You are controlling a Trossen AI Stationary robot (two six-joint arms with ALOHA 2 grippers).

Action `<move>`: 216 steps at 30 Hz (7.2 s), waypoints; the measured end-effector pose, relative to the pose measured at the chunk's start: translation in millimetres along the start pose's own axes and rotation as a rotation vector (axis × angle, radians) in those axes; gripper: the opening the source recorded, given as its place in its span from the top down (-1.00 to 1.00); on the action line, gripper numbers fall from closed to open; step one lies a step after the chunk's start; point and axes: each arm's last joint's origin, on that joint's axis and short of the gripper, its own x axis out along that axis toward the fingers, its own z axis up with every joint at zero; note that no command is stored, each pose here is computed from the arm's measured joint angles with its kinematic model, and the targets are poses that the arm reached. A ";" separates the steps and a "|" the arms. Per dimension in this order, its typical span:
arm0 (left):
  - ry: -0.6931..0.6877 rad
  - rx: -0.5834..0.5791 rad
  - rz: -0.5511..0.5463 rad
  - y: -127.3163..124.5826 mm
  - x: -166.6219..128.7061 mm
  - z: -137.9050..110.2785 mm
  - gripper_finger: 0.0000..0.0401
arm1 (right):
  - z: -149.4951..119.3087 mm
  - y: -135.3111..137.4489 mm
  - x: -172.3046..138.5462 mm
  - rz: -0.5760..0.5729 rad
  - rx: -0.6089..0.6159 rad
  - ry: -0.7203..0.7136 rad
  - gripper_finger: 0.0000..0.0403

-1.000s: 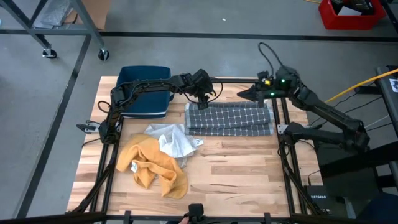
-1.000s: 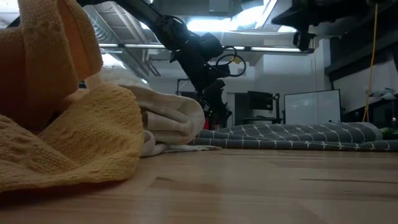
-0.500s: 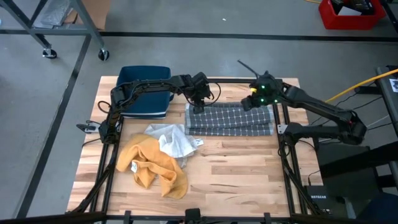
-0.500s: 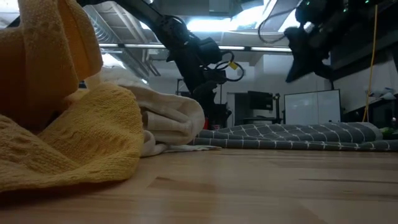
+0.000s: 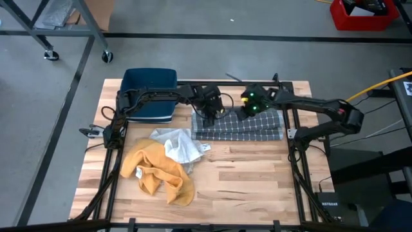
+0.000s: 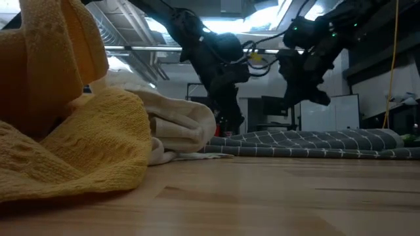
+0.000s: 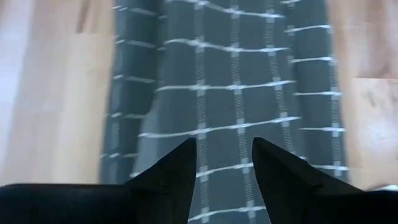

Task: Fold towel
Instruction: Fold the gray towel

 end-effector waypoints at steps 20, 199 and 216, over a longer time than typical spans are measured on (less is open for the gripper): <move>-0.022 0.114 0.060 -21.5 28.6 5.9 0.77 | -6.6 -11.4 40.9 -0.224 -0.003 0.066 0.96; 0.266 -0.060 0.069 86.5 -28.1 -43.3 0.24 | -80.9 103.7 165.3 -0.306 -1.097 -0.166 0.04; 0.269 -0.061 0.069 86.6 -28.2 -43.6 0.24 | -83.7 99.6 164.8 -0.322 -1.004 -0.134 0.89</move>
